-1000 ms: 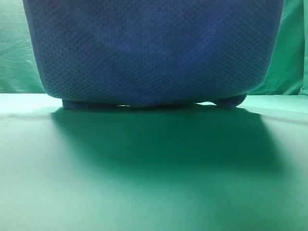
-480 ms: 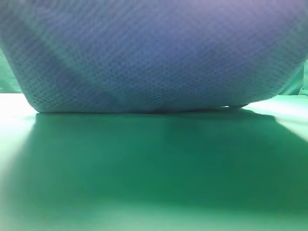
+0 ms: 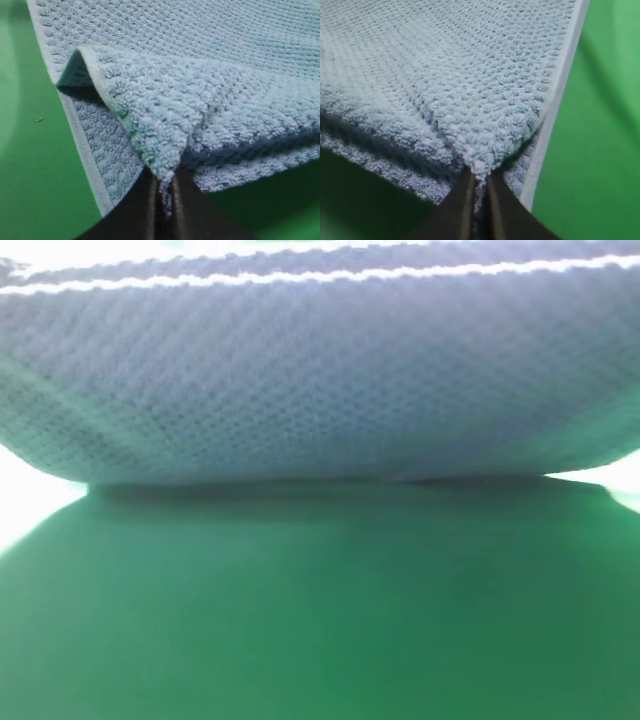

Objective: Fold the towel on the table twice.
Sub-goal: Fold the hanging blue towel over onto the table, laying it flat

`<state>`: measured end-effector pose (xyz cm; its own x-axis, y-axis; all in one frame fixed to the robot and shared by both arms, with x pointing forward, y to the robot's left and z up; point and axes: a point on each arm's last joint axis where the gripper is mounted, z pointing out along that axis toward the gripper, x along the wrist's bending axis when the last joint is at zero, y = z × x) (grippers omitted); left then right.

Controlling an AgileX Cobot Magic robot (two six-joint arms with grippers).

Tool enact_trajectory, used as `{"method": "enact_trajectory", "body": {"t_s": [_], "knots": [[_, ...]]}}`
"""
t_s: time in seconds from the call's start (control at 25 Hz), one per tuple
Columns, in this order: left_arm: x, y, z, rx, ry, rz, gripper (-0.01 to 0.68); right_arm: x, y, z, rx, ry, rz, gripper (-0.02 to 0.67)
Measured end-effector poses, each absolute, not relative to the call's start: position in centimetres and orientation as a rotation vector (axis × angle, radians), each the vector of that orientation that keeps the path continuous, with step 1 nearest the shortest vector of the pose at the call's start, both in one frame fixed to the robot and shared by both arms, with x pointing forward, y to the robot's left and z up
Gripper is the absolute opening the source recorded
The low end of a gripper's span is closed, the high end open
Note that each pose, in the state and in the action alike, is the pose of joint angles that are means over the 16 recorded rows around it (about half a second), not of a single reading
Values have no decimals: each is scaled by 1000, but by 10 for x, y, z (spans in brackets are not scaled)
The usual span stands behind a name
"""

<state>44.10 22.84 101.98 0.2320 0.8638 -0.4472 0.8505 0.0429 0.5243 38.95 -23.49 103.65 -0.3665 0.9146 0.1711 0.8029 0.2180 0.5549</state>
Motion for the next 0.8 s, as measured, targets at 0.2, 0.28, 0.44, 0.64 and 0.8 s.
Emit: {"method": "enact_trajectory", "body": {"t_s": [0.2, 0.28, 0.44, 0.64, 0.8], "knots": [[449, 228, 1011, 1738, 1618, 22, 0, 399, -233, 1030, 1644, 2262, 869, 0], [456, 227, 1009, 1722, 1633, 31, 0, 408, -232, 1029, 1638, 2243, 874, 0], [477, 226, 1005, 1687, 1662, 55, 0, 432, -226, 1026, 1619, 2206, 882, 0], [512, 222, 1001, 1659, 1685, 86, 0, 471, -218, 1023, 1585, 2172, 880, 0], [544, 218, 997, 1651, 1690, 109, 0, 504, -210, 1019, 1551, 2154, 877, 0]]}}
